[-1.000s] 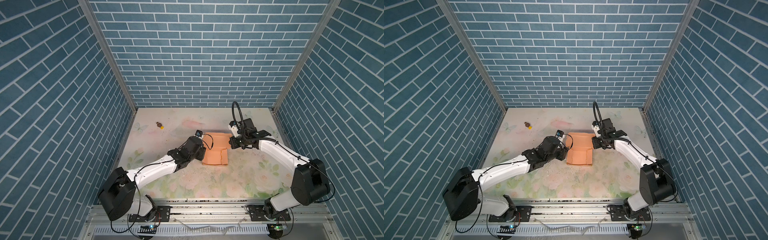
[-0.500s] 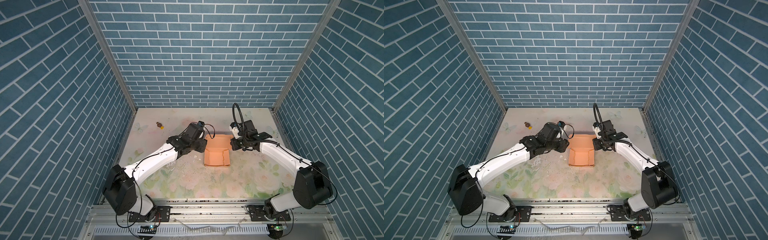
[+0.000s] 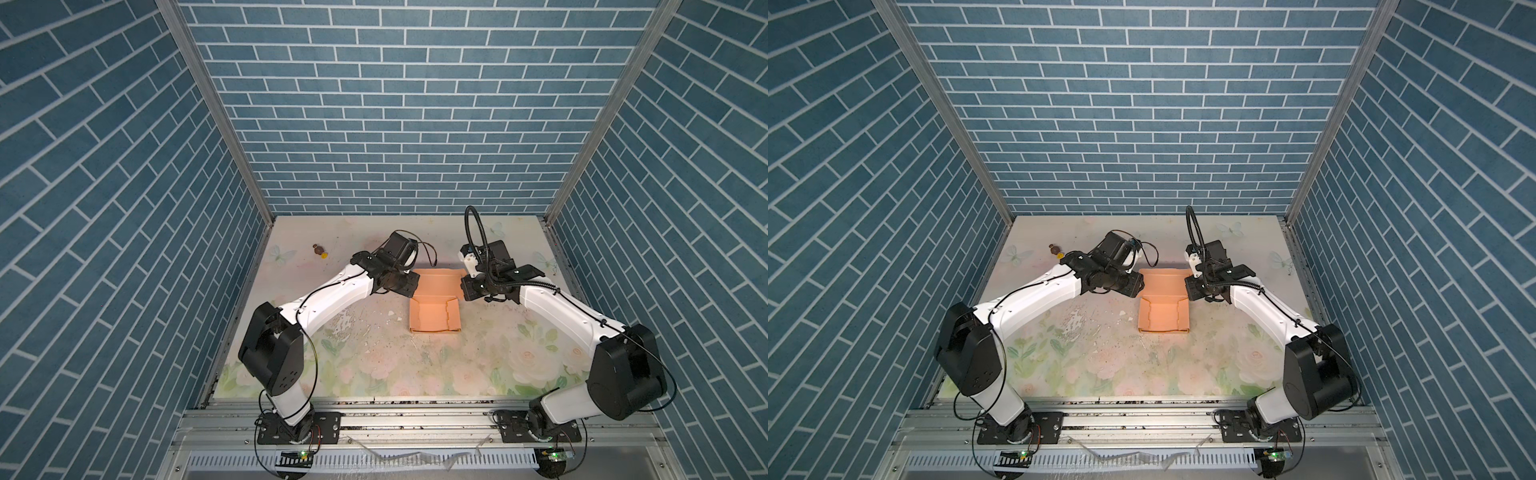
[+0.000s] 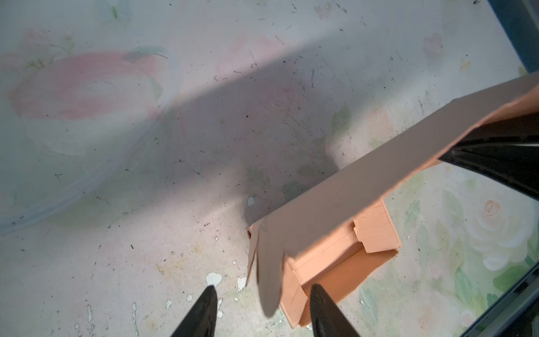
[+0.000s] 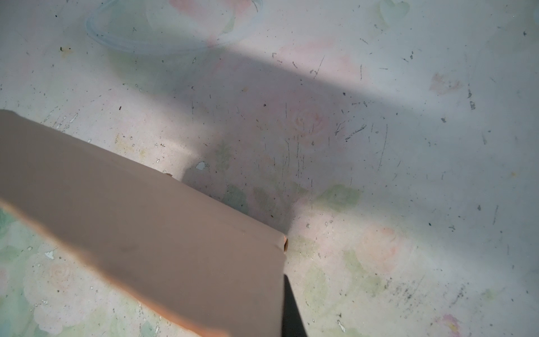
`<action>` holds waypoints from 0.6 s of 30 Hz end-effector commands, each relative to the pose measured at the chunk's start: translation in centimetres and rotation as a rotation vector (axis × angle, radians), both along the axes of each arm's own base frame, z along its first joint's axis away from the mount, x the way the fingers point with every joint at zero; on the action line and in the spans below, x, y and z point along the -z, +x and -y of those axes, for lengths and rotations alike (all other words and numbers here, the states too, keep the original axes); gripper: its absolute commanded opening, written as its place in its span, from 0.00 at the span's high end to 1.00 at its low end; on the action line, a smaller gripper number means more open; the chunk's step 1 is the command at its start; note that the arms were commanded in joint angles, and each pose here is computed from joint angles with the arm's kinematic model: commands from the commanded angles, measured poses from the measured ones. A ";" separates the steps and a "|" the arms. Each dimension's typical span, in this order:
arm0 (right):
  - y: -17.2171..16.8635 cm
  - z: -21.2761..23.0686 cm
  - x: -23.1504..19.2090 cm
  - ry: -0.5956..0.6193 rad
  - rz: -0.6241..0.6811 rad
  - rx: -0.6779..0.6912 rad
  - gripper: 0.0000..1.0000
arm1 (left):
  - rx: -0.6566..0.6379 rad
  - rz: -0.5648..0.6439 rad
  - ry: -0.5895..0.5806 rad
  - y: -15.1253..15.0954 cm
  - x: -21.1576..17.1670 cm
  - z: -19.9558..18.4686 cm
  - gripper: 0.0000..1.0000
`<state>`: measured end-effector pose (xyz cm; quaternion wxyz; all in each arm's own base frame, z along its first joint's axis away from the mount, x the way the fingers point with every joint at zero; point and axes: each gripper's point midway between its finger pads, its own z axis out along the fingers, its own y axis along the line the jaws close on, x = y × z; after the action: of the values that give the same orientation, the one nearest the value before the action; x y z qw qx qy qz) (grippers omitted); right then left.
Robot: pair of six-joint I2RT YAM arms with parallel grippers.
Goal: Fold the paper box
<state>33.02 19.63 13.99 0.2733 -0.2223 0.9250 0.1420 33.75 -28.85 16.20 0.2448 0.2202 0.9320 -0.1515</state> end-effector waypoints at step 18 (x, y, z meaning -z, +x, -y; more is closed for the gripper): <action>-0.1 -0.5 -1.2 -0.009 0.051 -0.025 1.00 | 0.056 -0.060 0.046 1.3 2.0 0.6 0.82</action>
<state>32.81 19.96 13.97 0.2738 -0.2276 0.9241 0.1389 34.69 -29.17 13.90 0.2076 0.2386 0.9381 -0.1415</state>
